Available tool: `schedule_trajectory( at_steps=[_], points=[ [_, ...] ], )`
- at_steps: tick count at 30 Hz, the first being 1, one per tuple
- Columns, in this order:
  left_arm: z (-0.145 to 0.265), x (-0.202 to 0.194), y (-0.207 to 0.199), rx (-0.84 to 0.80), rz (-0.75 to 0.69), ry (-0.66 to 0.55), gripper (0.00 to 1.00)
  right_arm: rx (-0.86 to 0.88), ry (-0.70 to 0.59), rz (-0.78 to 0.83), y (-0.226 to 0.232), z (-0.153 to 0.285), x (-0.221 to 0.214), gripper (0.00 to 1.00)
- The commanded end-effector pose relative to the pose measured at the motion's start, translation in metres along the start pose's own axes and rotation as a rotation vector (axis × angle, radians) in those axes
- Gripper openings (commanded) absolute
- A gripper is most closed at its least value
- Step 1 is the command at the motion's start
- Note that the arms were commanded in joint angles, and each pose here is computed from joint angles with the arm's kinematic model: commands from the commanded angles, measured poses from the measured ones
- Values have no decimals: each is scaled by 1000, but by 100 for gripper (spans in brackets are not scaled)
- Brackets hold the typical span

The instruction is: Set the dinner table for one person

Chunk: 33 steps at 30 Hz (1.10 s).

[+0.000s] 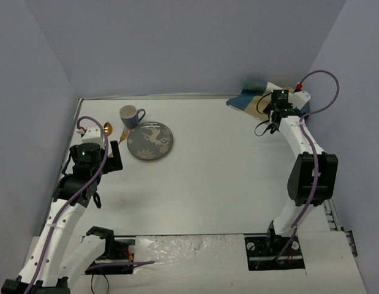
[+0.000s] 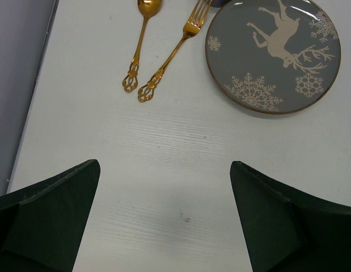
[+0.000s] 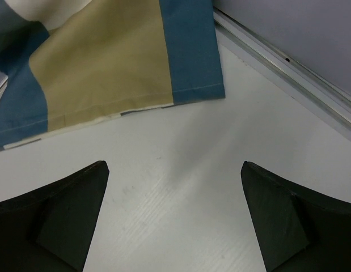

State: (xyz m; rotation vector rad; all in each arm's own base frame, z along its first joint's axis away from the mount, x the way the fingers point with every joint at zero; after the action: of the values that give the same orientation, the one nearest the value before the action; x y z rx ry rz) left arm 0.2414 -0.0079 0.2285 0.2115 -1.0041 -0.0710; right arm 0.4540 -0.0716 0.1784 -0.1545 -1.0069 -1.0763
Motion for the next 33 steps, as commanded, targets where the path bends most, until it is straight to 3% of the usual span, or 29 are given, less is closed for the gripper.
schedule_trajectory(
  at_steps=[1,9,24,28,33],
  points=[
    [-1,11,3,28,9,-35,97,-119,-47,-60,-7,-58,5,100],
    [-7,5,4,44,-6,6,97,-251,-85,-64,-29,-115,-3,100],
    [-10,2,4,53,-16,29,97,-257,67,1,-49,-165,-53,98],
    [-8,3,5,56,-14,24,97,-256,83,20,-54,-170,-61,82],
    [-8,4,5,55,-14,20,97,-234,113,41,-59,-176,-66,49]
  ],
)
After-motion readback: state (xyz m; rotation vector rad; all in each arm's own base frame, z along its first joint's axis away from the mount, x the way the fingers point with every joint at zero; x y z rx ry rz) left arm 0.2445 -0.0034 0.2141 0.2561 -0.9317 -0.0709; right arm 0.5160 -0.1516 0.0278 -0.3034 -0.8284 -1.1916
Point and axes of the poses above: each gripper's point midway between its finger pads, its own z axis back along the fingers, its own y axis along the line the jaws close on, x = y × z, the point moved 2 cm from there along z, back along the fingers, and after that the axes turned 14 degrees about -z, right-handed, at the moved point
